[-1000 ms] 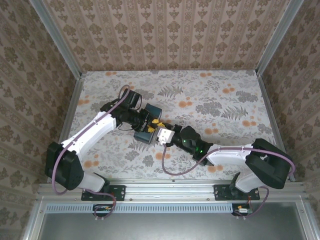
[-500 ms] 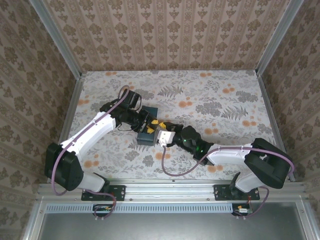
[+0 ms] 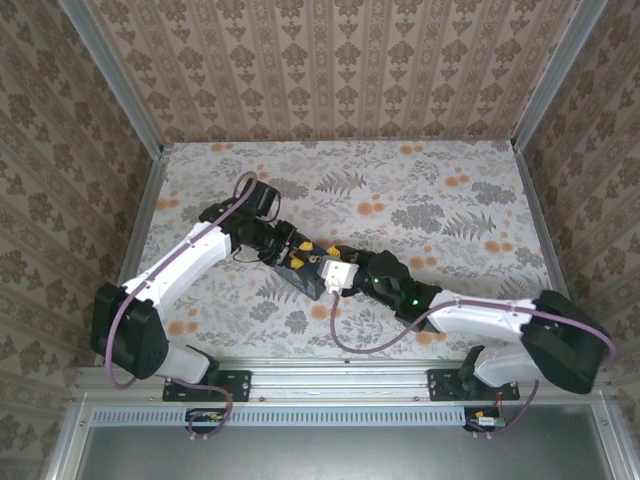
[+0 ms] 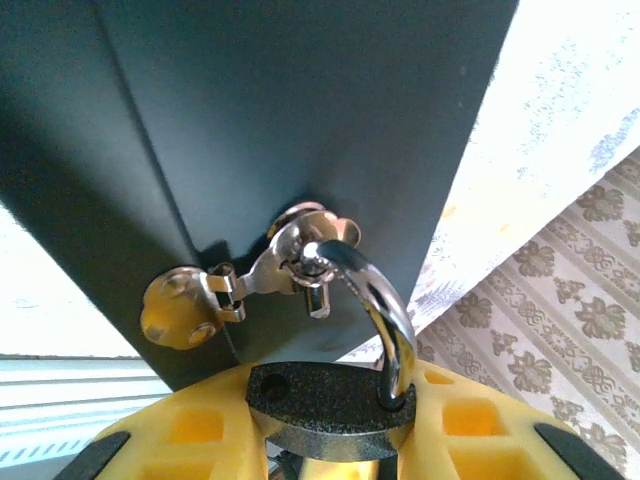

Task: Unlock the padlock with the key

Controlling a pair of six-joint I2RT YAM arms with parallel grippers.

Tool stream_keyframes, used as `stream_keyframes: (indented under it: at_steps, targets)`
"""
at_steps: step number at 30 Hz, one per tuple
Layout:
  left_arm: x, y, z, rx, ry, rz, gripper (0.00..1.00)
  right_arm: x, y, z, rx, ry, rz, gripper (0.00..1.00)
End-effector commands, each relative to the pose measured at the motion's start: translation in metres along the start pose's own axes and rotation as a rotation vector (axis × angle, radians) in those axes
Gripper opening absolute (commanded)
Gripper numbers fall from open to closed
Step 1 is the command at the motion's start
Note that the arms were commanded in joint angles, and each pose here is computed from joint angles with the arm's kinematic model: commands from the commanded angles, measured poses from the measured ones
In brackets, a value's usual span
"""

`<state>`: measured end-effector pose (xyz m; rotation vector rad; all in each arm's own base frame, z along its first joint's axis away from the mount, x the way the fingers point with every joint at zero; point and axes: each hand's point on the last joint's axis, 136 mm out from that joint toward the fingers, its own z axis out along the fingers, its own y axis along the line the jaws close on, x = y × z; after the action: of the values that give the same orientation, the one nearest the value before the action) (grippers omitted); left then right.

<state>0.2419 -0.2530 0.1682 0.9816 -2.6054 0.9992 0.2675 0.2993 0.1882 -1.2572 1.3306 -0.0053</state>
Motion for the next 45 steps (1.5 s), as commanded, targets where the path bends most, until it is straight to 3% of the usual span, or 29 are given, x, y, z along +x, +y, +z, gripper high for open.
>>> stream_keyframes:
  at_steps: [1, 3, 6, 14, 16, 21, 28, 31, 34, 39, 45]
  targets:
    - [-0.002, 0.000, -0.005, -0.032, -0.011, 0.057, 0.14, 0.004, 0.003, -0.024, -0.057, 0.037, 0.139, 0.33]
    - [-0.001, 0.002, -0.008, -0.065, -0.012, 0.084, 0.15, 0.005, -0.003, -0.035, -0.044, 0.036, 0.176, 0.34]
    - [-0.002, 0.004, -0.005, -0.078, 0.001, 0.094, 0.23, 0.006, -0.013, -0.044, -0.016, 0.038, 0.212, 0.34]
    - [-0.003, -0.008, -0.002, 0.035, 0.026, 0.076, 0.54, -0.002, -0.018, -0.033, -0.041, 0.033, 0.239, 0.34]
    - [-0.001, -0.014, -0.010, 0.066, 0.029, 0.090, 0.57, 0.000, -0.016, -0.026, -0.052, 0.047, 0.252, 0.34]
    - [-0.005, -0.010, -0.033, 0.084, -0.007, 0.119, 0.58, -0.001, -0.013, -0.010, -0.082, 0.062, 0.297, 0.33]
    - [-0.036, 0.011, -0.067, 0.107, -0.129, 0.130, 0.57, -0.023, -0.018, 0.007, -0.160, 0.048, 0.389, 0.35]
    - [-0.049, 0.010, -0.070, 0.088, -0.155, 0.247, 0.56, -0.025, -0.020, 0.017, -0.226, 0.074, 0.476, 0.37]
    - [-0.064, 0.020, -0.067, -0.016, -0.200, 0.372, 0.56, -0.020, -0.021, 0.030, -0.274, 0.121, 0.564, 0.38]
    - [-0.092, 0.030, -0.056, -0.006, -0.230, 0.398, 0.56, -0.017, -0.009, 0.047, -0.376, 0.172, 0.655, 0.46]
    - [-0.114, 0.018, -0.052, 0.019, -0.269, 0.445, 0.56, -0.016, 0.000, 0.058, -0.451, 0.202, 0.696, 0.47]
